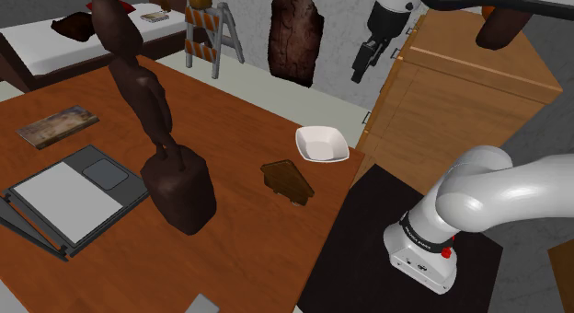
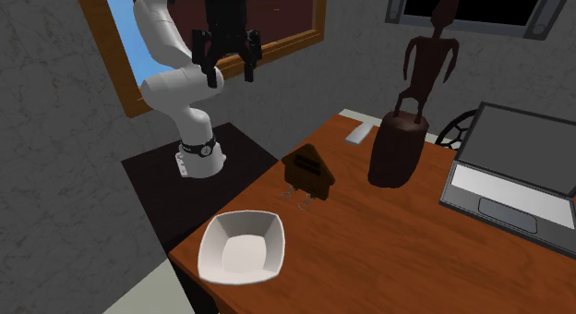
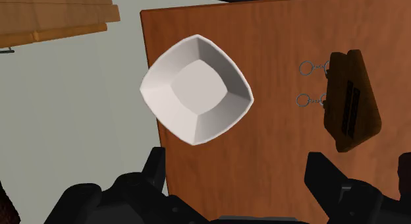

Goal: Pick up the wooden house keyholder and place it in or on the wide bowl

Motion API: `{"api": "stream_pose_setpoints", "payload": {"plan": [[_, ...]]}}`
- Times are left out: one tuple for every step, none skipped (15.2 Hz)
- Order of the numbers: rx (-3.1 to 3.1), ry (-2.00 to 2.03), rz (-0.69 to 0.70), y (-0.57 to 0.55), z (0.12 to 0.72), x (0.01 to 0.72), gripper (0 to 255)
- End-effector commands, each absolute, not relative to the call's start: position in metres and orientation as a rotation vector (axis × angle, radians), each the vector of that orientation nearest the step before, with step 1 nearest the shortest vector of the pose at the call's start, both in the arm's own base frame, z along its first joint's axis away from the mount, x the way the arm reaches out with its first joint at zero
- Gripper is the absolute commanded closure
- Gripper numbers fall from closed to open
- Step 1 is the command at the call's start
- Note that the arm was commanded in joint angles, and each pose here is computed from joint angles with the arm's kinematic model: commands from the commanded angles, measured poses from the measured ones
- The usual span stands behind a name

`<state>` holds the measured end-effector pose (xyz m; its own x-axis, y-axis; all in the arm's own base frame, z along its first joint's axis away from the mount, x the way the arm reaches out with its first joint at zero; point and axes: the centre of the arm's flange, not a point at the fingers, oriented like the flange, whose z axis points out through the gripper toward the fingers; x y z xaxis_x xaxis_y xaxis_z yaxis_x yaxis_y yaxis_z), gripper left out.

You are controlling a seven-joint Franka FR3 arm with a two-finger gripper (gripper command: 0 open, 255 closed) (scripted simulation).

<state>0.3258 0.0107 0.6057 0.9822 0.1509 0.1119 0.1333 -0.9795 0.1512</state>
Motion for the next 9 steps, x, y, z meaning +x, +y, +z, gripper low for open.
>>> {"api": "stream_pose_setpoints", "payload": {"plan": [[2.985, 0.215, 0.185, 0.011, 0.606, 0.326, 0], [2.989, 0.223, 0.174, 0.019, 0.597, 0.33, 0], [2.993, 0.231, 0.163, 0.028, 0.588, 0.334, 0], [2.997, 0.239, 0.153, 0.037, 0.58, 0.338, 0], [3.0, 0.247, 0.142, 0.046, 0.571, 0.341, 0], [3.004, 0.255, 0.131, 0.055, 0.563, 0.345, 0], [3.008, 0.263, 0.12, 0.064, 0.554, 0.348, 0], [3.012, 0.271, 0.109, 0.073, 0.545, 0.352, 0], [3.015, 0.28, 0.098, 0.082, 0.537, 0.355, 0]]}}
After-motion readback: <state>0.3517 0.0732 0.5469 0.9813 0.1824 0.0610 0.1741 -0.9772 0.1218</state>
